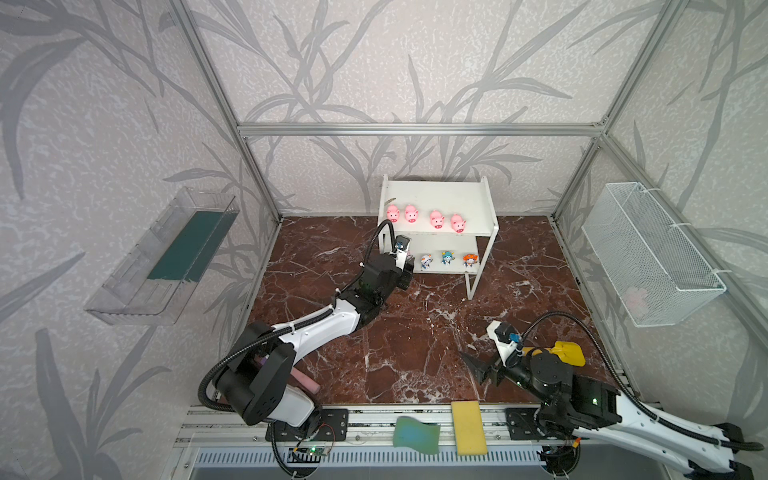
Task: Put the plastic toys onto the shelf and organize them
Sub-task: 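Set the pink figurine beside the white figurine and open the left gripper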
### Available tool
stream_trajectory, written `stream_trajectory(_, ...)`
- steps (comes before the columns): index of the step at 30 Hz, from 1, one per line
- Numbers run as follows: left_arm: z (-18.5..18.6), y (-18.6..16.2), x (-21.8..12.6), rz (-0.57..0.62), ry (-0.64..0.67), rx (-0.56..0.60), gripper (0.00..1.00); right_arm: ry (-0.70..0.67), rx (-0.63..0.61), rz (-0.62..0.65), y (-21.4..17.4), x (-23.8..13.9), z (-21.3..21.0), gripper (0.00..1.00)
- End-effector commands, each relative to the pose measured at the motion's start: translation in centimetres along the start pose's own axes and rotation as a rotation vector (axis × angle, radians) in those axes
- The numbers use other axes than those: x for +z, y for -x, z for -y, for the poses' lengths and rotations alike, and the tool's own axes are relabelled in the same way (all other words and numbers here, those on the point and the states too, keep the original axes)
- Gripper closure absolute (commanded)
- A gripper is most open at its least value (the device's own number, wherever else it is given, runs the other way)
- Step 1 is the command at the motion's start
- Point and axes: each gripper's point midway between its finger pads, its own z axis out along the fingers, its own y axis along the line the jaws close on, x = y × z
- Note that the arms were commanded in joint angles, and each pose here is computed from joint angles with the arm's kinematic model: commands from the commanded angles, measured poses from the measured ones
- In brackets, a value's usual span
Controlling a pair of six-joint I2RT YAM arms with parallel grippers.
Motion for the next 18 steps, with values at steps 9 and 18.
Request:
stream_trajectory(9,-1.1,2.7,-2.0,0.053,0.029,-0.020,0.28,0.004,0.018,0.006,-0.2,0.2,-0.1,0.01)
stream_trajectory(18,-1.1,3.9,-4.4,0.055,0.008,-0.042,0.27,0.010,0.024,0.002,-0.4,0.7,-0.4,0.01)
